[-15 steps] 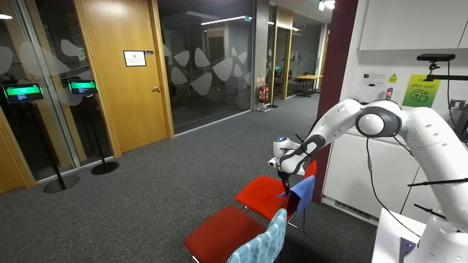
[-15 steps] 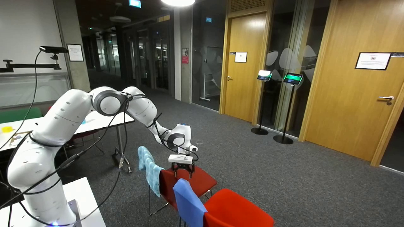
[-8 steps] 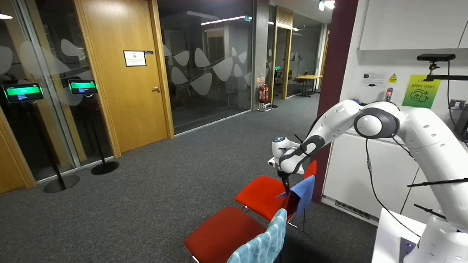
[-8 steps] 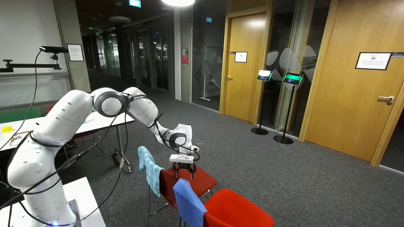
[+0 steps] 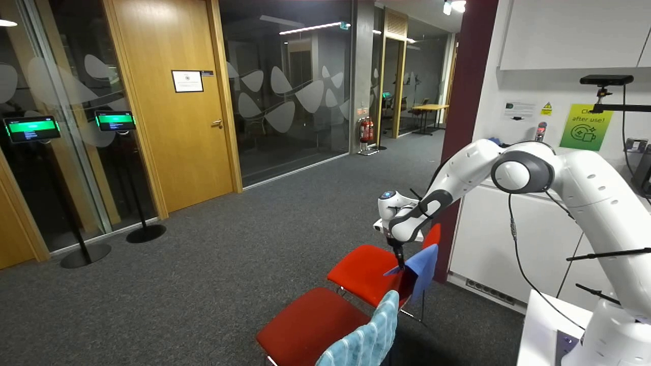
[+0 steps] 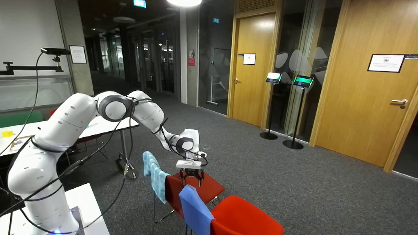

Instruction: Fix the blue cloth on the back of the chair

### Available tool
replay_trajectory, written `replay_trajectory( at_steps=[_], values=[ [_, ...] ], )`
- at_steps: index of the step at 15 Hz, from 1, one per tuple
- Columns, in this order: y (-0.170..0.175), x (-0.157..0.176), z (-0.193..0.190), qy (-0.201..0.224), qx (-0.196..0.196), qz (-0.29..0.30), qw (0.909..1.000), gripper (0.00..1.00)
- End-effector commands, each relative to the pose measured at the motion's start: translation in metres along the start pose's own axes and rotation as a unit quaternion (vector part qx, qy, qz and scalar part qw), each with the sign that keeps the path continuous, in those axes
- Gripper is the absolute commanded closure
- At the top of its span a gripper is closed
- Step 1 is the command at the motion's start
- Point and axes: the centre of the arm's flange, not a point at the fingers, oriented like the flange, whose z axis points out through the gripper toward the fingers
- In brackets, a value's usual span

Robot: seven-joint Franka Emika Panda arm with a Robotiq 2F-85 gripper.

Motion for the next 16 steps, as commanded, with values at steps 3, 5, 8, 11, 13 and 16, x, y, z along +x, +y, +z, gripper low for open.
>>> replay_trajectory(
  at_steps=[3, 5, 8, 11, 13, 16],
  values=[
    [0.006, 0.008, 0.004, -0.025, -0.009, -0.003, 0.9996, 0.28],
    [0.006, 0.011, 0.005, -0.03, -0.009, -0.005, 0.9995, 0.38],
    [0.006, 0.014, 0.006, -0.035, -0.008, -0.007, 0.9993, 0.6],
    [0.008, 0.015, 0.003, -0.043, -0.006, -0.007, 0.999, 0.83],
    [0.007, 0.017, 0.0, -0.047, -0.005, -0.007, 0.9989, 0.99],
    [0.007, 0.018, -0.006, -0.049, -0.006, -0.007, 0.9987, 1.0]
  ],
)
